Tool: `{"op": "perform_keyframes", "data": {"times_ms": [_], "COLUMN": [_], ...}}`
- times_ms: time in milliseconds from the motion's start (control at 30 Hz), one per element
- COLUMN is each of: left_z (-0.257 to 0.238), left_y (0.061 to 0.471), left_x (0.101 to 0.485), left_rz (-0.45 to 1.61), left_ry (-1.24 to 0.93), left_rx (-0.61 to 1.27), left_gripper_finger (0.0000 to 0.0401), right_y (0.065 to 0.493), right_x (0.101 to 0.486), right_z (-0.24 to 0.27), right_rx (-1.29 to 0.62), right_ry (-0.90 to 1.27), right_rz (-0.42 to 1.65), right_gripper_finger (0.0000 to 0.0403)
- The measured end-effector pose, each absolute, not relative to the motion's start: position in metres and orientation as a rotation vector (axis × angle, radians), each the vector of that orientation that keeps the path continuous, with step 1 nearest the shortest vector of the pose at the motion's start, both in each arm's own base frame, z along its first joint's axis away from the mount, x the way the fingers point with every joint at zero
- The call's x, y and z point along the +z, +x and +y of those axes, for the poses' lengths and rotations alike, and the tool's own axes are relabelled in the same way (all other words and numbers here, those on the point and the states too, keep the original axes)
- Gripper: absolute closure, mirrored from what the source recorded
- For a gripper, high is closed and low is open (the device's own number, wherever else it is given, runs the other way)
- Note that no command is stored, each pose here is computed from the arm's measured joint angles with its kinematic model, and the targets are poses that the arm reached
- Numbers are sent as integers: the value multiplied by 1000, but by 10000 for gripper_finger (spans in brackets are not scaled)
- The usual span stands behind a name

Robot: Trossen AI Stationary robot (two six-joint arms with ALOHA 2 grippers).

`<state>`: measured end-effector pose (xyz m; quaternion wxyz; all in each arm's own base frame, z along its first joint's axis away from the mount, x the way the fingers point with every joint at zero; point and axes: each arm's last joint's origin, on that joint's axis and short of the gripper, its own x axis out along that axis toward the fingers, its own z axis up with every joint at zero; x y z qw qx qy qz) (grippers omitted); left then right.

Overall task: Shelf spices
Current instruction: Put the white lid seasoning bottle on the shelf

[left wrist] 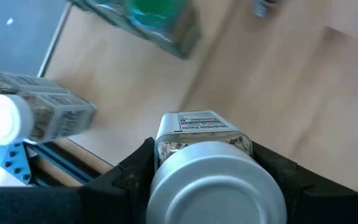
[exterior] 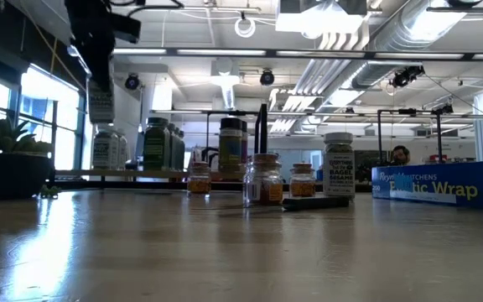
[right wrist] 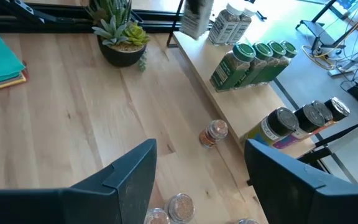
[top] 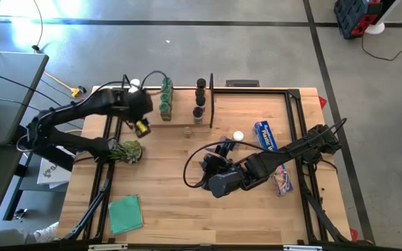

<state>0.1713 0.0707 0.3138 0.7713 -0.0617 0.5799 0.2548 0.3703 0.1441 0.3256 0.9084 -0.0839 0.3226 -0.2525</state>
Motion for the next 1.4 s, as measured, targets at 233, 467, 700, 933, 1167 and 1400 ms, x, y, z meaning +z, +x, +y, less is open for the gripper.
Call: {"op": "perform_keyframes", "data": {"times_ms": [233,467,700,933,1167,1400], "left_z": [112,137,150,166,175,174], "left_y": [172,163,158,154,156,155], "left_x": [286,260,259,249,239,241], "left_rz": [1285,1293,1244,1234,1272,1264], "left_ry": [-243,-291,-292,-375,-424,-412], "left_rx": [576,647,651,578,592,620], "left_gripper_finger": [207,207,207,207,207,147], "right_y": [370,371,377,377,377,377], "right_x": [326,323,318,318,318,318], "right_z": [144,145,142,142,142,142], "right_rx": [-519,-504,-511,-510,-504,-504], "right_ry": [-173,-168,-157,-147,-154,-154], "right_rz": [668,679,688,689,693,693], "right_gripper_finger": [165,165,165,165,165,165]}}
